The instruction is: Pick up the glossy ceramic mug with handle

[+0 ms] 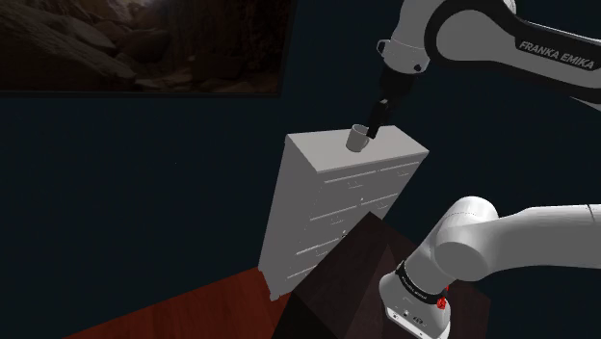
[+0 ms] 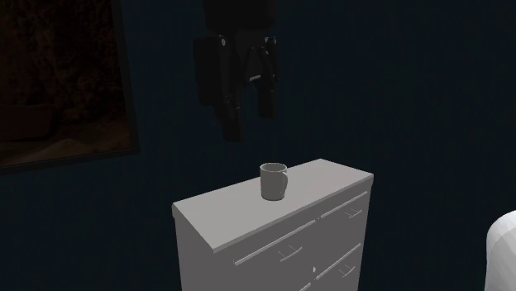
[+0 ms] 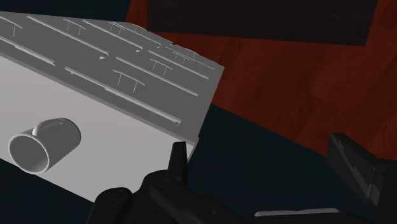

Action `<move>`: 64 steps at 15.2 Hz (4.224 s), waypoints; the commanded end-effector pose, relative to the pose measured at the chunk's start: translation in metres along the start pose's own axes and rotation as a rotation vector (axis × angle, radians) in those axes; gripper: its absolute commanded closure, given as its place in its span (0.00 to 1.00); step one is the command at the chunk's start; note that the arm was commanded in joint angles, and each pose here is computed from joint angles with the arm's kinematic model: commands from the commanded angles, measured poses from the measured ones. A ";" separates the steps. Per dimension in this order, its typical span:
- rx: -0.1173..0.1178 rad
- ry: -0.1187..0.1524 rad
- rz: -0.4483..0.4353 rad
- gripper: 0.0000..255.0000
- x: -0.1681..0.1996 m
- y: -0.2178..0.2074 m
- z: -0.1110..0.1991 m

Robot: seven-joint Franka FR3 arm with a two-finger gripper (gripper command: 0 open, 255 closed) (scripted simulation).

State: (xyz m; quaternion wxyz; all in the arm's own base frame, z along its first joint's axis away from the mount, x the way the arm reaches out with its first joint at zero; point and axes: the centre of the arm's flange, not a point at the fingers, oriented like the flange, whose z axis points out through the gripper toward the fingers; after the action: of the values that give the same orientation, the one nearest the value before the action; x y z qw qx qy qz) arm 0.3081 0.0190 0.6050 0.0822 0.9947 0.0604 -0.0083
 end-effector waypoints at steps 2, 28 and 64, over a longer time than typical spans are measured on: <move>0.006 0.000 0.000 0.00 0.003 0.012 0.006; 0.150 -0.003 -0.013 0.00 0.095 0.317 0.179; 0.215 -0.004 -0.018 1.00 0.138 0.443 0.284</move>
State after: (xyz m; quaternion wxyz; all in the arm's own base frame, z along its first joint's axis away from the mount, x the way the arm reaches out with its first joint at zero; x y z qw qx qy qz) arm 0.4978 -0.4451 0.3876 -0.0251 0.9972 0.0682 -0.0175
